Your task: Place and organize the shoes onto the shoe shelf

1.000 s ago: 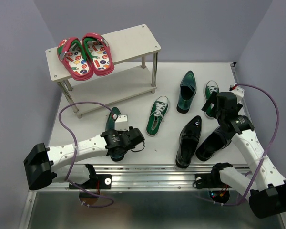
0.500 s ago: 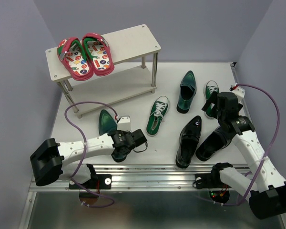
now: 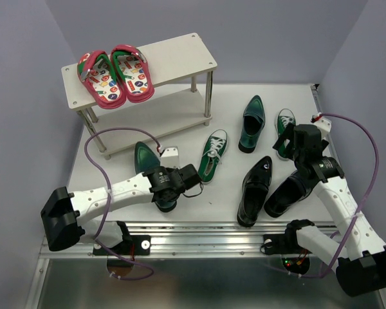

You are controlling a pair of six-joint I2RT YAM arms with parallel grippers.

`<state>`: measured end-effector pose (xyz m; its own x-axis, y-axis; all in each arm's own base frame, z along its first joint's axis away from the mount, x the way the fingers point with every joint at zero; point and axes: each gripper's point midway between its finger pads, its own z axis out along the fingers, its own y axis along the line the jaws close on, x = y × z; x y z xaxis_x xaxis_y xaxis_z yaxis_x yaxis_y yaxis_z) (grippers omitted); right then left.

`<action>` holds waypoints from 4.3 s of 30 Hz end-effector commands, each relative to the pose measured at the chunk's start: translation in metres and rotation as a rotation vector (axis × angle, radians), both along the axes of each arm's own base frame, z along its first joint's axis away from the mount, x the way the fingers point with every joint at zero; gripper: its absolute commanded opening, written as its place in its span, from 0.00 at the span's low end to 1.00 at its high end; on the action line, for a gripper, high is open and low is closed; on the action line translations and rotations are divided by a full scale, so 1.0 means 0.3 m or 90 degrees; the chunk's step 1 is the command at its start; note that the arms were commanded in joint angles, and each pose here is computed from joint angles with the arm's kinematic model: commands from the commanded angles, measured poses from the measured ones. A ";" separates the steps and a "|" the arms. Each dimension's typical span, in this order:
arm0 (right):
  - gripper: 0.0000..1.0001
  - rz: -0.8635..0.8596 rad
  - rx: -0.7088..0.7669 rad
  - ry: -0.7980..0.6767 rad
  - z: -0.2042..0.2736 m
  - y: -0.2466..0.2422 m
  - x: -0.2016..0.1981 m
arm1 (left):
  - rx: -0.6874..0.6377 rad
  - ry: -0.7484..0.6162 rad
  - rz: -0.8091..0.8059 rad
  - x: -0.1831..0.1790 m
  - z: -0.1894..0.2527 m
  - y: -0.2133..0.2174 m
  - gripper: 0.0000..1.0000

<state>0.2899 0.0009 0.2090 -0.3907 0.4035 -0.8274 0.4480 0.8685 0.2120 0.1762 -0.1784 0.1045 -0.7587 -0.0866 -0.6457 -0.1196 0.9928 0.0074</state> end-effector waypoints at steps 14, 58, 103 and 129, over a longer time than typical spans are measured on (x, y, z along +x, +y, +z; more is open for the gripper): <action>1.00 -0.023 -0.007 -0.034 0.036 -0.024 0.006 | 0.072 -0.173 -0.039 0.171 0.335 0.032 0.00; 1.00 0.007 0.025 -0.051 0.054 0.018 0.027 | 0.116 -0.353 -0.078 0.578 0.435 0.329 0.00; 1.00 -0.001 0.006 -0.053 0.062 -0.004 0.007 | 0.147 -0.262 -0.062 0.769 0.282 0.484 0.44; 1.00 0.009 0.021 -0.032 0.018 0.015 0.008 | 0.046 -0.258 -0.097 0.523 0.412 0.439 0.57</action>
